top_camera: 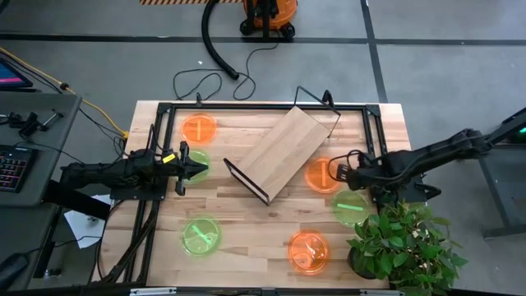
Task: Place and stack plates onto a shelf
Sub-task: Put the middle right orange plate on the shelf
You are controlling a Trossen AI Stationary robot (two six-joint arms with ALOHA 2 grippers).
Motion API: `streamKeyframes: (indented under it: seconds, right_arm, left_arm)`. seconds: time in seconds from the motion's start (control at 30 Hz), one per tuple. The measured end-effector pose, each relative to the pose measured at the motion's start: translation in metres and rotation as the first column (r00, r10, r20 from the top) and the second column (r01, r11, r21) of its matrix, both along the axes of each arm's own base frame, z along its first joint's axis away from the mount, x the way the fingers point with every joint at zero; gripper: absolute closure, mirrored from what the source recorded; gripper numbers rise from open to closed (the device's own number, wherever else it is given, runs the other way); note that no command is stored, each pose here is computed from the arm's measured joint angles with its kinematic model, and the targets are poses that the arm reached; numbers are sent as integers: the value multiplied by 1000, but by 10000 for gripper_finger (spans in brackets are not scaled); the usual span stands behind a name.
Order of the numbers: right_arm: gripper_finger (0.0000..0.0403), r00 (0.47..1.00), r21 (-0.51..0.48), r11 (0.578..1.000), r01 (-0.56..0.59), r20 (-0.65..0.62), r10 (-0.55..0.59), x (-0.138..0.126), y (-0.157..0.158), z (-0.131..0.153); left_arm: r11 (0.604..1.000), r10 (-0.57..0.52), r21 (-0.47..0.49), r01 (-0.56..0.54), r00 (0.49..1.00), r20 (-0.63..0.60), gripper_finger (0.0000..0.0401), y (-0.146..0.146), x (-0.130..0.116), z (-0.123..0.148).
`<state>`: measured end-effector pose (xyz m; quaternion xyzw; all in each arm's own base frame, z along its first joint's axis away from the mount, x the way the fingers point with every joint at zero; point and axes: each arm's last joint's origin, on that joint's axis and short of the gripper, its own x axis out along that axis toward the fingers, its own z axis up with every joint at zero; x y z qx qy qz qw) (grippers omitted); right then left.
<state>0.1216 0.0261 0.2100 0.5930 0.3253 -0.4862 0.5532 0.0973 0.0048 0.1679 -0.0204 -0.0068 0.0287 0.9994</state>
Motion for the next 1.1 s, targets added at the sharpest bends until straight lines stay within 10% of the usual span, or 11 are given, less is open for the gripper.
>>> streamKeyframes:
  seconds: [0.43,0.83,1.1]
  right_arm:
    - [395,998,-72,997,2,55,2,12,-4,-25]
    - [228,999,-133,991,20,-42,-26,5,-30,-63]
    - [206,999,-141,989,47,4,-47,0,-42,-87]
  left_arm:
    - [1000,0,0,0,1000,0,400,0,0,0]
    - [1000,0,0,0,1000,0,400,0,0,0]
    - [1000,0,0,0,1000,0,400,0,0,0]
